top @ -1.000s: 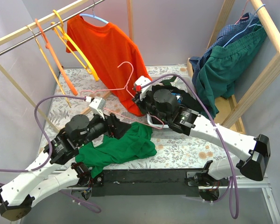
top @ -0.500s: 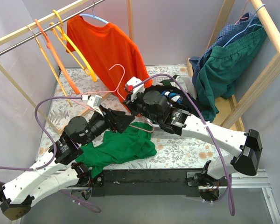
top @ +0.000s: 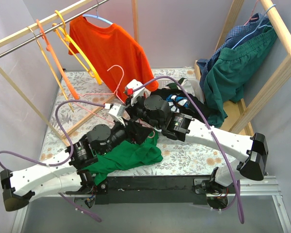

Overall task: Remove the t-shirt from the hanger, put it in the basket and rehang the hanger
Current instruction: Place the hanger at the clothesline.

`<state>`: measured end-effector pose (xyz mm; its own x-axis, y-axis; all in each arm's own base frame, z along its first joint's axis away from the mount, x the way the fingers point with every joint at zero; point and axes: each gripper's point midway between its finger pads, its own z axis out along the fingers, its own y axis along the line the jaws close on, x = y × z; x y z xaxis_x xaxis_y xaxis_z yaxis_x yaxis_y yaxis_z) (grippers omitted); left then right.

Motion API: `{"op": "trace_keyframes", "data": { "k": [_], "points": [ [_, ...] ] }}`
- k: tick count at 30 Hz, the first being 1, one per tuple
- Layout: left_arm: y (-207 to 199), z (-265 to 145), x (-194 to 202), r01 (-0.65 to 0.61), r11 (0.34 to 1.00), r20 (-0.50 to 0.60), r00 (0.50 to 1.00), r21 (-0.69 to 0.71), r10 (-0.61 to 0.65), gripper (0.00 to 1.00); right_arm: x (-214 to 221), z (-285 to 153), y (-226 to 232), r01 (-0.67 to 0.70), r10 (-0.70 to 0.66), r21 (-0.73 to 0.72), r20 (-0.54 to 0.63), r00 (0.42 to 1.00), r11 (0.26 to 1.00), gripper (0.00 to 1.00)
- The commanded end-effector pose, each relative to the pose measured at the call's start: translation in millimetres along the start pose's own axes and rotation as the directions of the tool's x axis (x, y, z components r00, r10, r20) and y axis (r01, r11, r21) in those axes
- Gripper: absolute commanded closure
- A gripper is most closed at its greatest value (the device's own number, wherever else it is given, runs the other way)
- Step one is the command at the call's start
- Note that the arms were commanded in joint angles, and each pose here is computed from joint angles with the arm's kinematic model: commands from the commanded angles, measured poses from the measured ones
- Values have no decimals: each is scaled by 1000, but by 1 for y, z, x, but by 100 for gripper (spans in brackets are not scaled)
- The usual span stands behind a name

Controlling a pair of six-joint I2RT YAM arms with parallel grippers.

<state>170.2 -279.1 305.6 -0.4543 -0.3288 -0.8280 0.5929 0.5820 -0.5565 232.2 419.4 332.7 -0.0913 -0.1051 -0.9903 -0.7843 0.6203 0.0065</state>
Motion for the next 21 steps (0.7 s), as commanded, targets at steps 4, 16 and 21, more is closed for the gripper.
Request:
{"op": "trace_keyframes", "data": {
  "k": [4, 16, 21],
  "points": [
    [7, 6, 4, -93, 980, 62, 993, -176, 105, 42, -56, -11, 5, -48, 50, -21, 149, 988, 999, 99],
    [3, -2, 1, -111, 952, 124, 981, -284, 152, 66, -48, -20, 8, -62, 67, -43, 125, 990, 997, 99],
    [1, 1, 2, -120, 951, 127, 979, -284, 161, 43, -51, -24, 9, -93, 98, -51, 119, 988, 994, 99]
  ]
}}
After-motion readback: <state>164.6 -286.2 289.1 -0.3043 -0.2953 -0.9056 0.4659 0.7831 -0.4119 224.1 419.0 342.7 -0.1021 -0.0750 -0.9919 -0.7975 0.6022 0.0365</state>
